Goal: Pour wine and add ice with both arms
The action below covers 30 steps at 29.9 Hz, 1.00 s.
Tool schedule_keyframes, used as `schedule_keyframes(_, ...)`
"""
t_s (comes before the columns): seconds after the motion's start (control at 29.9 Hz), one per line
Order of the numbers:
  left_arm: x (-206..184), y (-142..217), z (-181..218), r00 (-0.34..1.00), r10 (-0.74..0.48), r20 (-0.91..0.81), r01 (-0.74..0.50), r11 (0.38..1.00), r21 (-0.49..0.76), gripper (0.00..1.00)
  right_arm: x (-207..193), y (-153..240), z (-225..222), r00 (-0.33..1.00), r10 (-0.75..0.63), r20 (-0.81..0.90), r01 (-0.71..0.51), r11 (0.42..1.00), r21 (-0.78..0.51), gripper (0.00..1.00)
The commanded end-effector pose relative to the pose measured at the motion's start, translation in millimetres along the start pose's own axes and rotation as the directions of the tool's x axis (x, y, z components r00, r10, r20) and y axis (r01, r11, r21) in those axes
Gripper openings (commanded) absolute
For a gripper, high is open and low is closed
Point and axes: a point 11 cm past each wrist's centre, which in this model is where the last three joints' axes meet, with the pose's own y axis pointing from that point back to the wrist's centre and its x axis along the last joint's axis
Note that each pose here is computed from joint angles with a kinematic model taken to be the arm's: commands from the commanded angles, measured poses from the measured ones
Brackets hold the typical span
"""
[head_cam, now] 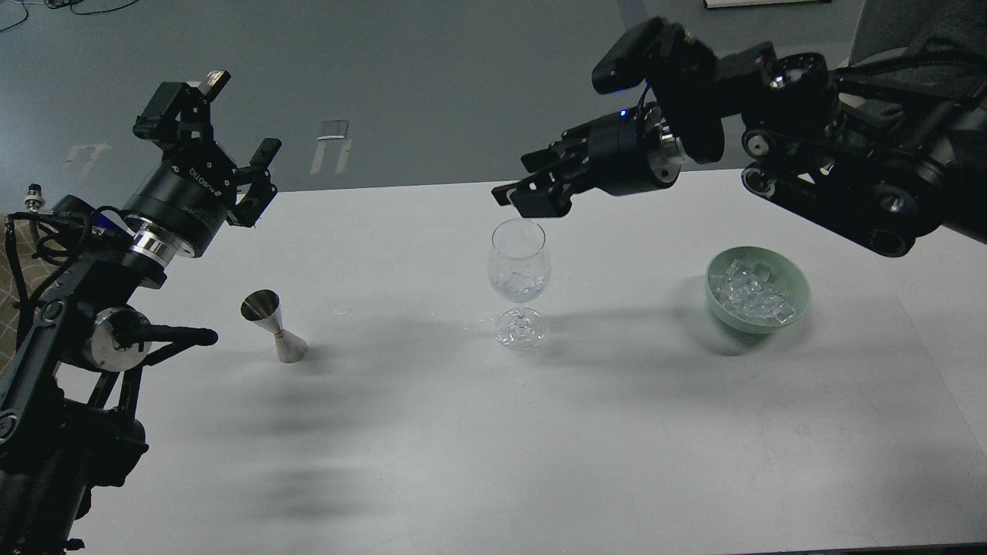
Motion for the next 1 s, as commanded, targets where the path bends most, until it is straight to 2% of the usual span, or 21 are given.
schedule_keyframes(0.0, 1, 1, -3, 1.0, 0.009, -0.004, -0.009, 1.0, 0.014, 0.98, 38, 11, 17, 0.986, 0.147, 0.079, -0.144, 0.989, -0.045, 1.0)
schedule_keyframes(0.1, 4, 0, -5, 1.0, 0.023, -0.003, -0.022, 0.999, 0.024, 0.98, 61, 20, 30, 0.932, 0.294, 0.21, -0.289, 0.956, -0.056, 1.0)
schedule_keyframes(0.17, 7, -1, -3, 0.999, 0.048, -0.011, -0.048, 0.999, 0.023, 0.98, 70, 29, 45, 0.849, 0.422, 0.317, -0.414, 0.905, -0.095, 1.0)
schedule_keyframes(0.2, 7, -1, -3, 0.999, 0.048, -0.011, -0.048, 0.999, 0.023, 0.98, 70, 29, 45, 0.849, 0.422, 0.318, -0.415, 0.905, -0.095, 1.0)
schedule_keyframes(0.33, 9, -14, 4, 1.0, 0.024, -0.017, -0.024, 1.0, 0.008, 0.98, 55, 34, 80, 0.695, 0.545, 0.469, -0.506, 0.834, -0.22, 1.0)
schedule_keyframes(0.43, 9, -25, 9, 1.0, -0.006, -0.023, 0.006, 1.0, 0.0, 0.98, 44, 34, 94, 0.524, 0.631, 0.571, -0.582, 0.756, -0.3, 1.0)
schedule_keyframes(0.47, 9, -25, 9, 1.0, -0.006, -0.023, 0.006, 1.0, 0.0, 0.98, 44, 34, 94, 0.524, 0.632, 0.572, -0.583, 0.755, -0.301, 1.0)
schedule_keyframes(0.53, 6, -37, 14, 0.999, -0.004, -0.039, 0.003, 1.0, -0.02, 0.98, 30, 29, 100, 0.363, 0.644, 0.673, -0.611, 0.71, -0.35, 1.0)
schedule_keyframes(0.67, 5, -48, 12, 0.997, 0.023, -0.072, -0.026, 0.999, -0.034, 0.98, 17, 16, 97, 0.219, 0.624, 0.75, -0.629, 0.678, -0.381, 1.0)
schedule_keyframes(0.87, -9, -60, -14, 0.981, 0.099, -0.166, -0.097, 0.995, 0.023, 0.98, -15, 14, 108, -0.136, 0.572, 0.809, -0.647, 0.567, -0.51, 1.0)
schedule_keyframes(0.94, -18, -63, -21, 0.975, 0.105, -0.196, -0.103, 0.994, 0.023, 0.98, -27, 12, 110, -0.308, 0.522, 0.795, -0.637, 0.508, -0.58, 1.0)
schedule_keyframes(0.97, -19, -63, -22, 0.974, 0.109, -0.201, -0.106, 0.994, 0.024, 0.98, -30, 9, 108, -0.331, 0.51, 0.794, -0.632, 0.504, -0.588, 1.0)
